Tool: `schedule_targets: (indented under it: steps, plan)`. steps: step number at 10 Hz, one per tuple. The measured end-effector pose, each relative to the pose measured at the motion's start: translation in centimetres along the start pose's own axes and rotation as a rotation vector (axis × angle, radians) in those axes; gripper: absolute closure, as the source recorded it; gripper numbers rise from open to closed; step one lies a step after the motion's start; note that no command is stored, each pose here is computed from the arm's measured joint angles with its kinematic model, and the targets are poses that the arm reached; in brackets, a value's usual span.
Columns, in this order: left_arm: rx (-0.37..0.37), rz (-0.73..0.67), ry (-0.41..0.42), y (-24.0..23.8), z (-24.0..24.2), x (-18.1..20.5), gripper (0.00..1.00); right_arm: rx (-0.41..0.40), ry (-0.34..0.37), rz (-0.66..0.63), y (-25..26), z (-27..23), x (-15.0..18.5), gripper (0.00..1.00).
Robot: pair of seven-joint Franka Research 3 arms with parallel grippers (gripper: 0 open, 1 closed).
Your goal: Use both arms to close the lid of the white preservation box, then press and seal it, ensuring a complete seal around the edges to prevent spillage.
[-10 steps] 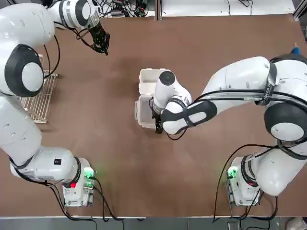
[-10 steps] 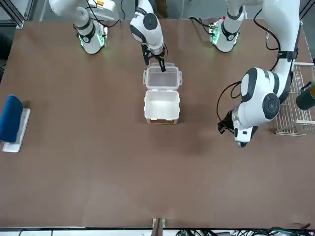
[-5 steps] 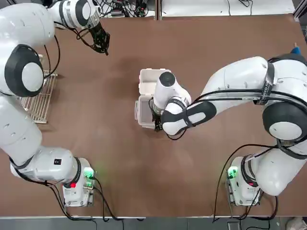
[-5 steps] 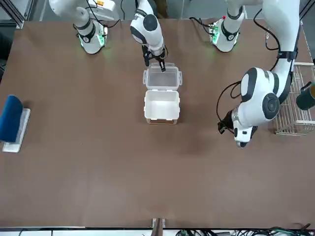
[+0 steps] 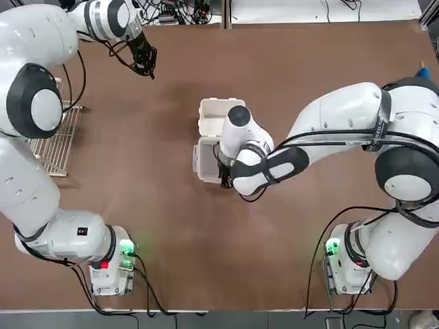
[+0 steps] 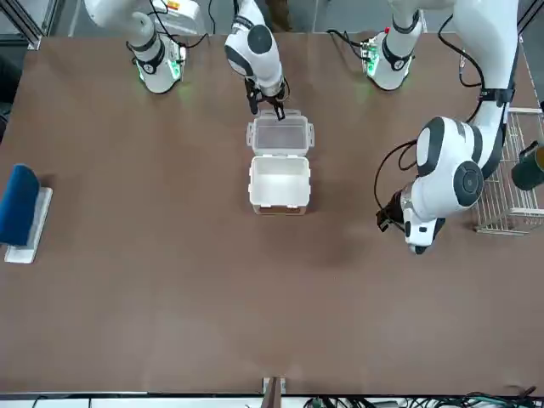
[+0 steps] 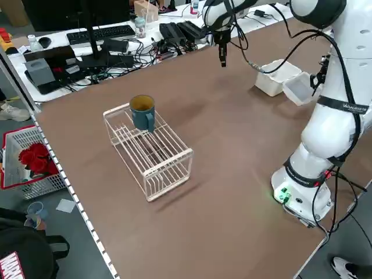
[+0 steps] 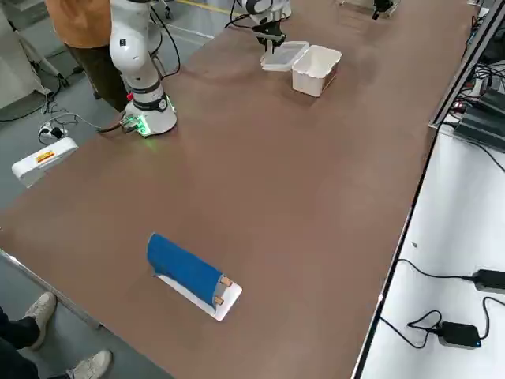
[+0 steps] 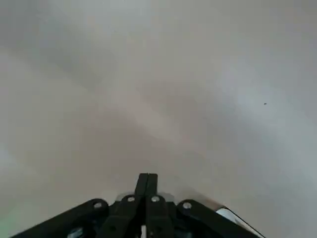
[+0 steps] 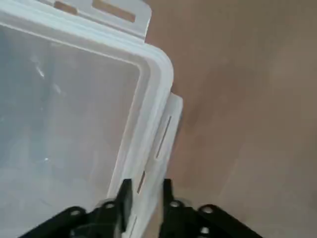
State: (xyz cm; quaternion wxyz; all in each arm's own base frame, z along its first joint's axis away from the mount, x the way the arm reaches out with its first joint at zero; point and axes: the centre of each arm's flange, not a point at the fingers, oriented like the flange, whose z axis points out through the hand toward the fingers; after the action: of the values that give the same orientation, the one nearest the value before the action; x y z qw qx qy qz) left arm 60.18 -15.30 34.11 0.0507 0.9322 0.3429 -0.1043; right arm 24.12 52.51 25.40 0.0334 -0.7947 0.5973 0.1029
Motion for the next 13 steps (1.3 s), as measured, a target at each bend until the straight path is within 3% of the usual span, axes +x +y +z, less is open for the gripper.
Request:
schedule_targets:
  steps: [7, 13]
  plan:
    - [0.009, 0.000, -0.009, -0.3, -0.2, 0.3, 0.99, 0.003, 0.005, 0.030, -0.3, 0.1, 0.5, 0.90]
    - [0.003, 0.010, -0.006, -0.3, -0.9, 0.4, 0.99, -0.004, 0.010, 0.068, -0.8, -0.6, 0.1, 0.91]
